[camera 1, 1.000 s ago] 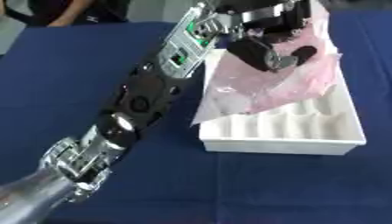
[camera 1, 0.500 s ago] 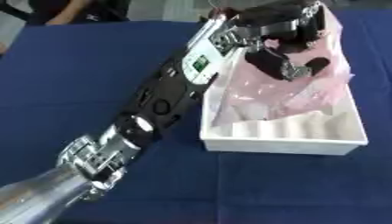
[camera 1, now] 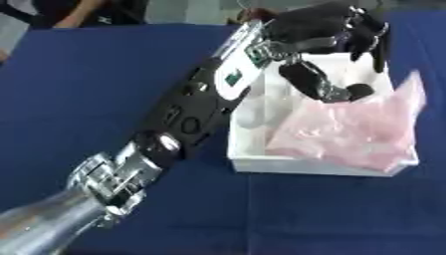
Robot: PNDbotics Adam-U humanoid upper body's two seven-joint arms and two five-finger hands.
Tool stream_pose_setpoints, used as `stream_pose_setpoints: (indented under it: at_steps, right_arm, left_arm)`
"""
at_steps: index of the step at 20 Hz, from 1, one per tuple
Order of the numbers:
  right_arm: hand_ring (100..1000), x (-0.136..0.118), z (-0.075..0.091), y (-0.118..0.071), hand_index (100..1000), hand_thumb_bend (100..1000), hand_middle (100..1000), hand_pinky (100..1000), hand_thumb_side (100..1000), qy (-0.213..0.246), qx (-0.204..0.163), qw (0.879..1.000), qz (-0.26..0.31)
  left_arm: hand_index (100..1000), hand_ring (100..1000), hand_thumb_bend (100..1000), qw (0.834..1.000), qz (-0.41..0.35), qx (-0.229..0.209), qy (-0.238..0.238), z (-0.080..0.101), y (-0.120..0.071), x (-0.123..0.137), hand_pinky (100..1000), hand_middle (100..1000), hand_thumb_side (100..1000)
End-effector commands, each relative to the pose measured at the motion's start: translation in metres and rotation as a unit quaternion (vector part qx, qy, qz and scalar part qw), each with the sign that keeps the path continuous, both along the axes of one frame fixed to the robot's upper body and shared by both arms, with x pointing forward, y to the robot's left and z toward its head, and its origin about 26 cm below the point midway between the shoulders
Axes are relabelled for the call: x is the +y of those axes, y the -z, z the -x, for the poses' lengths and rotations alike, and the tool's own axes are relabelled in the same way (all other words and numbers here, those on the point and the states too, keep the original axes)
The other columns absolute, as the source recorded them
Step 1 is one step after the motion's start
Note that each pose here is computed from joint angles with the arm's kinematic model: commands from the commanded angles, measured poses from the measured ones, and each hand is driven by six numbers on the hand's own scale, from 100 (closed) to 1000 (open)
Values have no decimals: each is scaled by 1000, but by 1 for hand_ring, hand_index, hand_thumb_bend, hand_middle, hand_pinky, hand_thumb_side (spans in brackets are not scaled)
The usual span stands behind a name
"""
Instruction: Pick up objects on the table and place them in the box.
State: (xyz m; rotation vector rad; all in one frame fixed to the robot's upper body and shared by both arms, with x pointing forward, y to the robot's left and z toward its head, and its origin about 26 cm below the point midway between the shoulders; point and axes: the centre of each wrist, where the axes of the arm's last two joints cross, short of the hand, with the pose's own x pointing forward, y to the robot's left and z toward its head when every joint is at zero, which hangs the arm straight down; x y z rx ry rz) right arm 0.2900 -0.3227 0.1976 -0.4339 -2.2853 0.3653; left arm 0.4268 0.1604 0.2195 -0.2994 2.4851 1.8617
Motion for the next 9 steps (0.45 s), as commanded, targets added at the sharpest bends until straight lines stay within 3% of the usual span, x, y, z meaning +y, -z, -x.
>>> stream_pose_setpoints:
  at_steps: [1,9]
  right_arm:
    - [653,1,1,-9,957,100,774,514,709,-4,-17,1000,4]
    - [652,1,1,-9,957,100,773,514,705,-4,-17,1000,4]
  left_arm:
    - [924,951,149,997,-63,-38,6,0,-8,-2,860,962,740]
    - [937,989,109,992,-110,-56,-16,2,-3,-4,940,984,748]
